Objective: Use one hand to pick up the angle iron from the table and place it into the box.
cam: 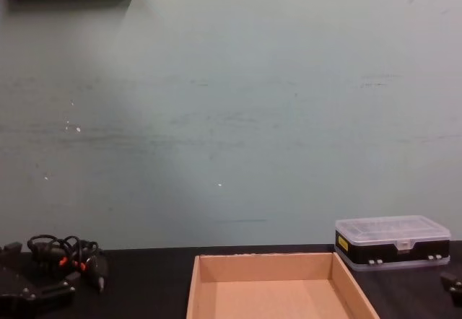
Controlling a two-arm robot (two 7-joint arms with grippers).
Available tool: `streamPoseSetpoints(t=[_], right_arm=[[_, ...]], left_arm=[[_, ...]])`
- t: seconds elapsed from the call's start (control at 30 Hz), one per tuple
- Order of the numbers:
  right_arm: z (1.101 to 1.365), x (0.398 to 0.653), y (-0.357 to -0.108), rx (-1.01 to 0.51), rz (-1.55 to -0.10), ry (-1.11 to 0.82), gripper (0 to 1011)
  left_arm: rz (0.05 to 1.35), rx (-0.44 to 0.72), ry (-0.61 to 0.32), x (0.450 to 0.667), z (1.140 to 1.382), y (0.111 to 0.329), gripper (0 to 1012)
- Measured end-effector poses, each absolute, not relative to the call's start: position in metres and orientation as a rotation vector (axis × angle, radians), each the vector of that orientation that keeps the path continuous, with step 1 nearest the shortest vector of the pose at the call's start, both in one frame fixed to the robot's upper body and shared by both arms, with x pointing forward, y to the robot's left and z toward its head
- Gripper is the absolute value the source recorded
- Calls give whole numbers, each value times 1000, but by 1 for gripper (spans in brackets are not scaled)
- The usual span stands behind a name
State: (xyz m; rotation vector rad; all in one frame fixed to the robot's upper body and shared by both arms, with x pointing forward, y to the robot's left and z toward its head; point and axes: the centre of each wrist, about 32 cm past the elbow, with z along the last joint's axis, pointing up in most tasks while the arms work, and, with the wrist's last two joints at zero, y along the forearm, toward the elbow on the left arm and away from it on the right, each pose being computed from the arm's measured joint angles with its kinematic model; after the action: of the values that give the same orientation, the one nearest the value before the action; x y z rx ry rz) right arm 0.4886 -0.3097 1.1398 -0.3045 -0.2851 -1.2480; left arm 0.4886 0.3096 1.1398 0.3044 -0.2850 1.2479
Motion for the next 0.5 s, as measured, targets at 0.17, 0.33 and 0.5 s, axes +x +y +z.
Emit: streamPoseSetpoints(t=[0.17,0.33,0.5], right_arm=[[1140,489,-310,-305,-1248,-285,1002],[1140,489,-310,-304,-1248,-285,1000],[1140,489,-310,-304,-1248,-285,1002]], left_arm=[[1248,304,-285,489,1140,310,1000],[1248,304,-285,489,1140,310,1000],[1248,304,-285,489,1140,310,1000]])
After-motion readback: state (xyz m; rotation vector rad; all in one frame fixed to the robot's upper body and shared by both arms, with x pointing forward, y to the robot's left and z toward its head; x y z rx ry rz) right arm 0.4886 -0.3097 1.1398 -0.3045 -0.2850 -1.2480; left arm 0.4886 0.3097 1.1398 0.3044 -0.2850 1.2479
